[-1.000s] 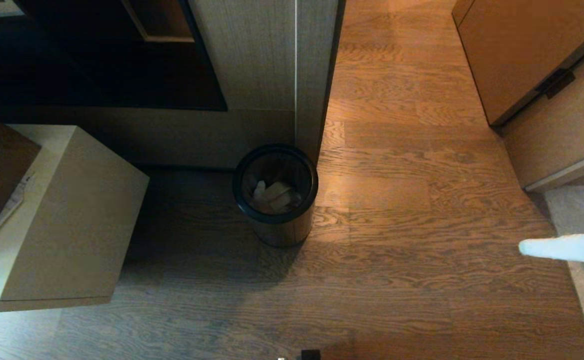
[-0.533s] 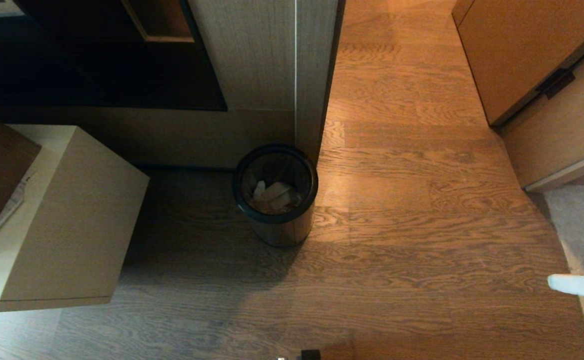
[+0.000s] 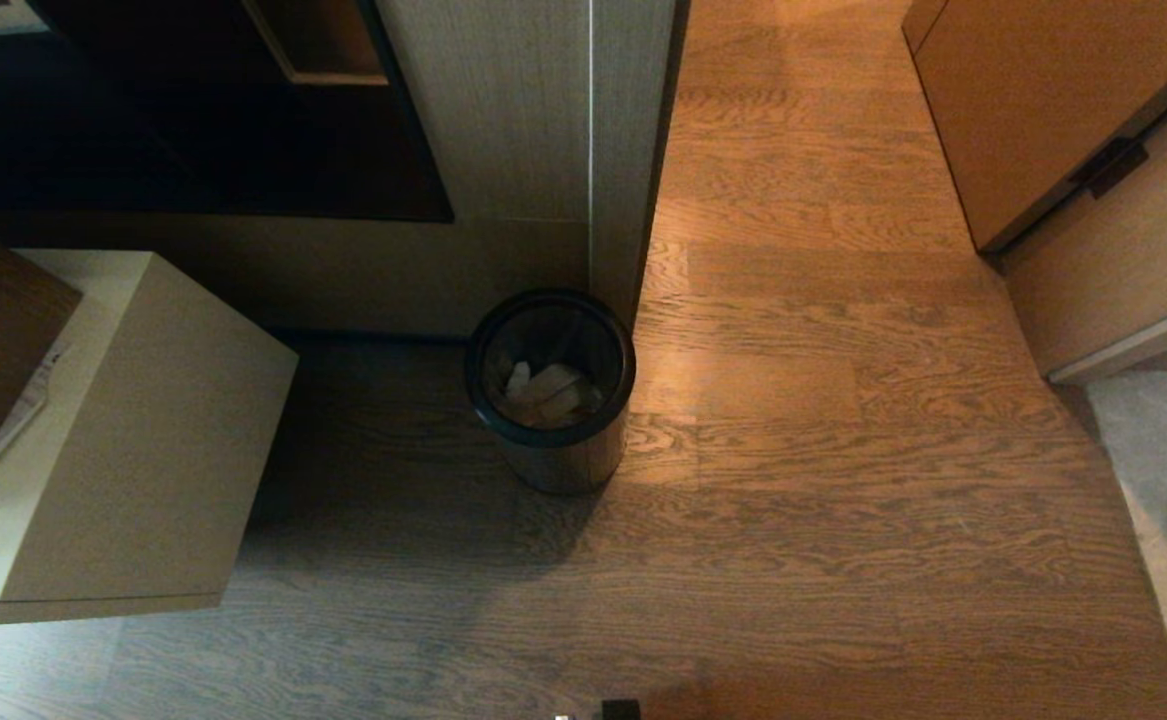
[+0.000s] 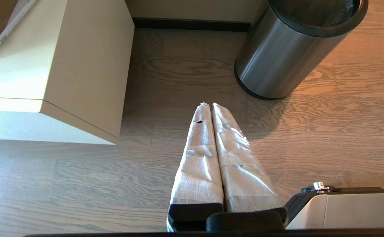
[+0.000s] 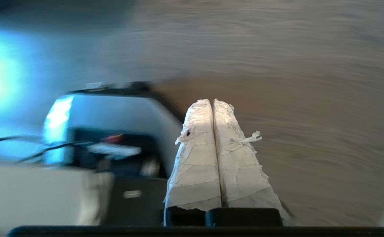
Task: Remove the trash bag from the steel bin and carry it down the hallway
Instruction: Place the outer trash can on the ground
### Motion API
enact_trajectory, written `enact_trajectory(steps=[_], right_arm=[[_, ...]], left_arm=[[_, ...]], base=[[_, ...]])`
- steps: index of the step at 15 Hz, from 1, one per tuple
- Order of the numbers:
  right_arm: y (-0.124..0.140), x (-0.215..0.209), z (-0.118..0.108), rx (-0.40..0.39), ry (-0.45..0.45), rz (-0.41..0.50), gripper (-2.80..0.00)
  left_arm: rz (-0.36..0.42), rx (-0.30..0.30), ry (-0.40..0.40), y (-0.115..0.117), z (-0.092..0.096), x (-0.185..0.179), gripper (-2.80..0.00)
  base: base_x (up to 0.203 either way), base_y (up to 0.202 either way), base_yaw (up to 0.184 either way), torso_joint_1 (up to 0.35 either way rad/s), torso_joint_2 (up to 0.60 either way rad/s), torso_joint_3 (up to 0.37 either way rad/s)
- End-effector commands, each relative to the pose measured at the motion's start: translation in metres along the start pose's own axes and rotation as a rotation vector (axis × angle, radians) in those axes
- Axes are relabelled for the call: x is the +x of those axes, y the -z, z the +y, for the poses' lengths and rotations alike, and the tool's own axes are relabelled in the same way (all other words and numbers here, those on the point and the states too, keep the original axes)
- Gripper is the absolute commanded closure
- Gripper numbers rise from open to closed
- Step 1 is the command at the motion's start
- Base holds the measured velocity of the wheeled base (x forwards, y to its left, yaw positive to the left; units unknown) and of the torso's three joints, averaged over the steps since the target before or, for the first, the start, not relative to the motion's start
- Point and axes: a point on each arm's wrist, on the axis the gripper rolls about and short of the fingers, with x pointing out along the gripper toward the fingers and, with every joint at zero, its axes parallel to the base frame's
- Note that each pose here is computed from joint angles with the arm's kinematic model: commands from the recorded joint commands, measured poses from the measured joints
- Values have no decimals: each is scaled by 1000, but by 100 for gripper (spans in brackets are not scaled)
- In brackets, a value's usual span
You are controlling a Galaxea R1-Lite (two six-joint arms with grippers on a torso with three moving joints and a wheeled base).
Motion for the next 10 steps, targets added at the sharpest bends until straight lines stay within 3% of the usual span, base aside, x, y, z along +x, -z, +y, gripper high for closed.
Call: enact_trajectory(steps=[1, 2, 5, 6, 10], right_arm=[[46, -8, -2, -8, 80, -109, 0], [57, 3, -6, -12, 144, -116, 0], [69, 31, -14, -71, 221, -274, 0], [80, 37, -16, -95, 227, -276, 0], [102, 35, -17, -134, 192, -453, 0]], left_arm=[[10, 0, 0, 3, 0, 1, 0], [11, 0, 0, 3, 0, 1, 0], [10, 0, 0, 3, 0, 1, 0], [11, 0, 0, 3, 0, 1, 0], [10, 0, 0, 3, 0, 1, 0]], base=[[0, 0, 0, 0, 0, 0], [0, 0, 0, 0, 0, 0], [0, 0, 0, 0, 0, 0], [0, 0, 0, 0, 0, 0], [0, 0, 0, 0, 0, 0]])
